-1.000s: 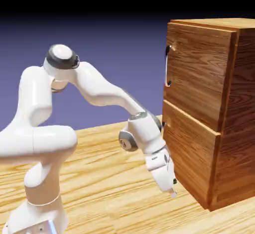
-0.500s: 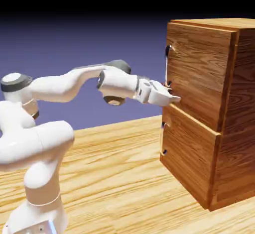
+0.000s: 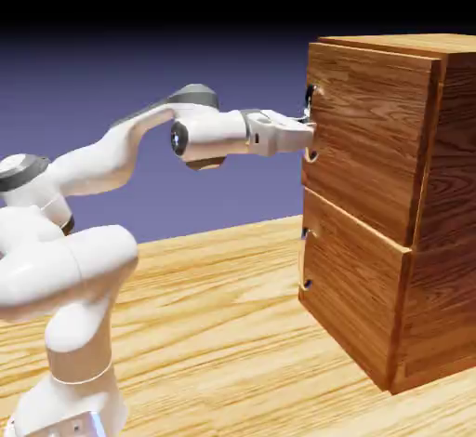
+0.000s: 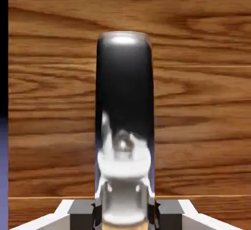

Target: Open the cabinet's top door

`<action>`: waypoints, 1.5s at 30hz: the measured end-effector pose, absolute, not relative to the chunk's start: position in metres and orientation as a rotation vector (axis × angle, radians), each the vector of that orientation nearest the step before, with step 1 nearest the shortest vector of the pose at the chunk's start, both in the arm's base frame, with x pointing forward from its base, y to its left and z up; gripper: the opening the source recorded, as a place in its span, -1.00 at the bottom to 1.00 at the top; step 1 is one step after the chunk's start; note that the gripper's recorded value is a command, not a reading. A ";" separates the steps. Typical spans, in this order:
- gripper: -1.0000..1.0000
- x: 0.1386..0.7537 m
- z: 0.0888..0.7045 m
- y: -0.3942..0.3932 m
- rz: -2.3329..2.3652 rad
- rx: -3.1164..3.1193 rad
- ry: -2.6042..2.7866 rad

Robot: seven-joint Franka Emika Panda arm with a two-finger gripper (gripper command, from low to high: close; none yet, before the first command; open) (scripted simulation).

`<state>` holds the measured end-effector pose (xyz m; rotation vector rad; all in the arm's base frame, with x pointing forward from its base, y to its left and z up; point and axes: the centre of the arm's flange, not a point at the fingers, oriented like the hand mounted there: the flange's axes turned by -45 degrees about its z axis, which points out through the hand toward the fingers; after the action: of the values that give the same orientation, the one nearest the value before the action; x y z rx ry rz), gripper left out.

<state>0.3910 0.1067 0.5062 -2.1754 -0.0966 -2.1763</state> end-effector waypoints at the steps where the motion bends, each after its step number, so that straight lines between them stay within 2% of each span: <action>1: -1.00 0.383 0.506 0.101 -2.161 -2.159 -0.128; 10: -1.00 0.321 0.506 0.049 -2.020 -2.019 -0.378; 20: -1.00 0.279 0.506 -0.010 -1.884 -1.883 -0.576; 45: -1.00 0.237 0.506 -0.166 -1.549 -1.549 -0.947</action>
<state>0.2369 -0.1663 0.5062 -1.5486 -0.9470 -1.5485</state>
